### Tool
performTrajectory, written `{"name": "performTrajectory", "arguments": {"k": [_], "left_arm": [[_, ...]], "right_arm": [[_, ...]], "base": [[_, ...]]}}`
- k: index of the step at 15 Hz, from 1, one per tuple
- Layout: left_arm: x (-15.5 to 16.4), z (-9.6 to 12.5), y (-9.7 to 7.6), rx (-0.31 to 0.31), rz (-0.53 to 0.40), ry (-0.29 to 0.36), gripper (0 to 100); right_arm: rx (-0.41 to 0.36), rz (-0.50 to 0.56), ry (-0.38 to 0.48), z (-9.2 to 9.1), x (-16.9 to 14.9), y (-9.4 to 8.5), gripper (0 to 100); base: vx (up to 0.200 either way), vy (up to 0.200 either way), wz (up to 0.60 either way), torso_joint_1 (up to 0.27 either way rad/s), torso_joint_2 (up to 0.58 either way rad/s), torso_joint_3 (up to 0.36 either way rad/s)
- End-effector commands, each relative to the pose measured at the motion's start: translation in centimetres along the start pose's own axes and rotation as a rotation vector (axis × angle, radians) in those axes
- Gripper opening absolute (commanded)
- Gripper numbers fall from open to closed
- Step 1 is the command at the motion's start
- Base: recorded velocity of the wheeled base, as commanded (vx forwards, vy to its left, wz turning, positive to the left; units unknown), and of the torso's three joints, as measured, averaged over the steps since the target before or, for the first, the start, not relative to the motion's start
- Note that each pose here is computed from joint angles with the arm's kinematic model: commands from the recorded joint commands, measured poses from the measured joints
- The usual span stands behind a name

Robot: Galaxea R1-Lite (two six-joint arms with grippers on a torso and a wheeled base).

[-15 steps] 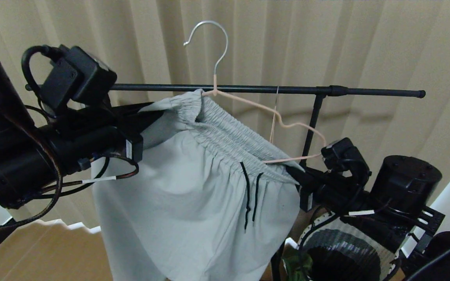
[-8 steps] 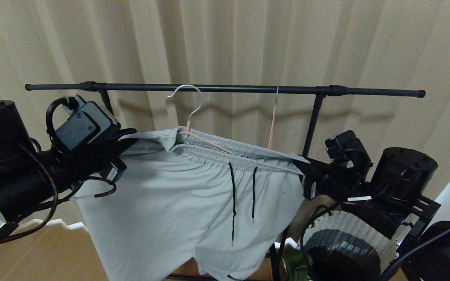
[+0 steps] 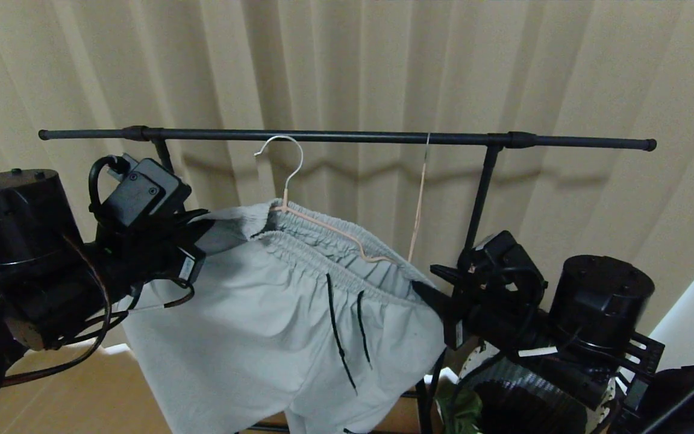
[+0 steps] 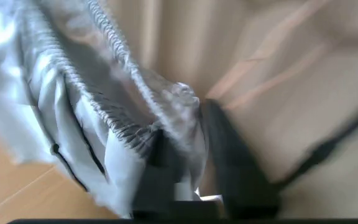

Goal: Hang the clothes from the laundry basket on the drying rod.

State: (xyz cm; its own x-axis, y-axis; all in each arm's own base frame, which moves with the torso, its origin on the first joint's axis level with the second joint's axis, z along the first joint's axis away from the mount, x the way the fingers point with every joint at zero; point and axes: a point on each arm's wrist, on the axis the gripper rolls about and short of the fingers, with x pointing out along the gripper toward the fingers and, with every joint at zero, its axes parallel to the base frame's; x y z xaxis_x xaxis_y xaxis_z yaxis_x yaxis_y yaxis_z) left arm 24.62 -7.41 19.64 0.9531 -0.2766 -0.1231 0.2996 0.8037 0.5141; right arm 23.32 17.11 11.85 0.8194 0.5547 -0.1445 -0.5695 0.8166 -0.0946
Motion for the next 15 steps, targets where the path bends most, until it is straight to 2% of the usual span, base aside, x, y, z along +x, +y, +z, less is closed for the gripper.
{"name": "performTrajectory", "arguments": {"k": [1,5,6,8,11,13,15], "left_arm": [[0.0,0.1,-0.5,-0.002,-0.018,-0.005,0],[-0.2,0.3,-1.3,-0.041,-0.048,-0.017,0],[-0.3,0.7,-2.0,-0.073,-0.071,-0.045,0],[-0.5,1.2,-3.3,-0.095,-0.113,-0.08,0],[-1.0,1.5,-4.4,-0.087,-0.151,-0.104,0],[-1.4,1.3,-5.0,-0.076,-0.169,-0.12,0],[-1.6,1.3,-5.4,-0.071,-0.181,-0.13,0]], "right_arm": [[-0.006,0.039,-0.015,0.4,-0.4,1.1,100],[-0.01,0.035,-0.069,1.7,-0.8,0.9,100],[-0.046,0.033,-0.085,2.0,-0.7,0.9,100],[-0.088,0.032,-0.101,2.4,-0.2,0.9,100],[-0.127,0.014,-0.127,3.0,0.9,0.6,100],[-0.172,-0.034,-0.152,3.6,1.7,-0.7,100],[-0.179,-0.04,-0.157,3.8,1.8,-0.9,100]], "base": [[0.0,0.0,0.0,0.0,0.0,0.0],[0.0,0.0,0.0,0.0,0.0,0.0],[0.0,0.0,0.0,0.0,0.0,0.0],[0.0,0.0,0.0,0.0,0.0,0.0],[0.0,0.0,0.0,0.0,0.0,0.0],[0.0,0.0,0.0,0.0,0.0,0.0],[0.0,0.0,0.0,0.0,0.0,0.0]]}}
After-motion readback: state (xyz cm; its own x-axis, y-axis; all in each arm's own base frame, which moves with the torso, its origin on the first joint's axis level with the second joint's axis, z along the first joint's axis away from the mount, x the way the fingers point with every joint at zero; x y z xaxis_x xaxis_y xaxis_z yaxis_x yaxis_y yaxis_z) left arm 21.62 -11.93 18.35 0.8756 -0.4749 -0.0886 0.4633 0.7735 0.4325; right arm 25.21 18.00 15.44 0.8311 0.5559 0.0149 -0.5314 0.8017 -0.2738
